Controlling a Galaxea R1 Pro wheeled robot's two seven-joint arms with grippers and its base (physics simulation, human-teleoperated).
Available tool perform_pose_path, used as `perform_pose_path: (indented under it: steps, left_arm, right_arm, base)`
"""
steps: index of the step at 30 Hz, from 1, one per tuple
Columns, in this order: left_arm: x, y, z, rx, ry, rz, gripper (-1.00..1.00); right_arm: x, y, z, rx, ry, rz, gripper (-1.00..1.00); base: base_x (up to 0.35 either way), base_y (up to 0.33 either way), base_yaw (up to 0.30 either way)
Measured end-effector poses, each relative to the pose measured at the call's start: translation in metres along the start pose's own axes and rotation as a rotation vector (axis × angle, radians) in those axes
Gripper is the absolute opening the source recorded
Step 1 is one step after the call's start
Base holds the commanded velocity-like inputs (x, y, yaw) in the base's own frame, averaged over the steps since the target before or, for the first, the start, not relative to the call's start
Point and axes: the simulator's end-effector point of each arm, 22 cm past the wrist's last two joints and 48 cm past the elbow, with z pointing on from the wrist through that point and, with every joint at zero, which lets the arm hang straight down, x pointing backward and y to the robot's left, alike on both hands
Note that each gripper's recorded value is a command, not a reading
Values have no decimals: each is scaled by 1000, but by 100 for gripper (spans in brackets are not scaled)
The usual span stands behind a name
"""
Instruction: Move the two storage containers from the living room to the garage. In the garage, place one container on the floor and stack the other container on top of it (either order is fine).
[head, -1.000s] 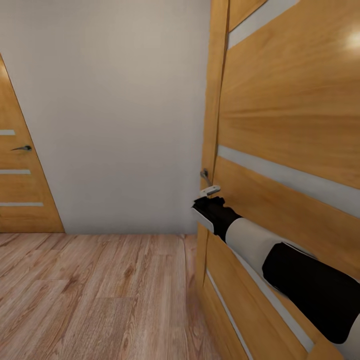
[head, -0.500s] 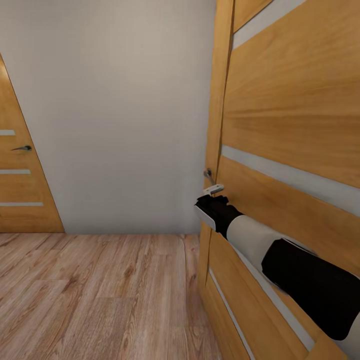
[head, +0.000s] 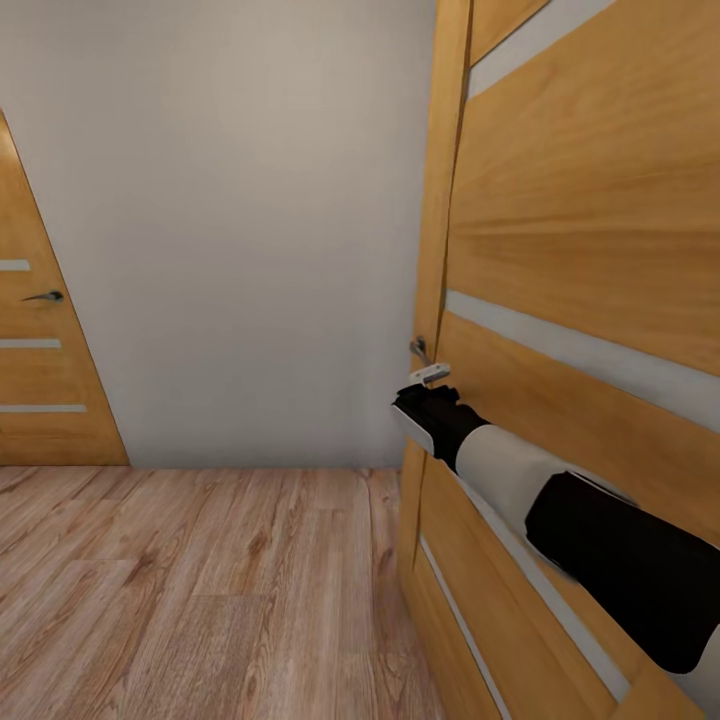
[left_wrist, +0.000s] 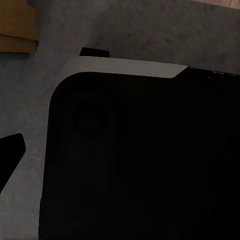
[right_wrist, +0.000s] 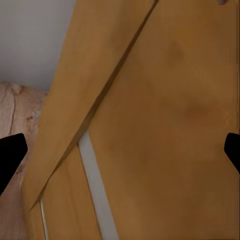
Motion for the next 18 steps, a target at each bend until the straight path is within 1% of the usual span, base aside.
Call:
perform_pose_path:
  steps: [3, 5, 8, 18]
  left_arm:
    - [0, 0, 0, 0, 0, 0, 100]
    - [0, 0, 0, 1, 0, 0, 100]
    - [0, 0, 0, 0, 0, 0, 100]
    - [0, 0, 0, 1, -1, 0, 100]
  right_arm:
    - [0, -9, 3, 10, 2, 1, 100]
    - [0, -11, 4, 9, 3, 13, 100]
    - [1, -21, 8, 29, 8, 8, 100]
    - [5, -39, 15, 52, 12, 12, 100]
  base:
    - [0, 0, 0]
    - [0, 0, 0]
    - [0, 0, 0]
    - [0, 0, 0]
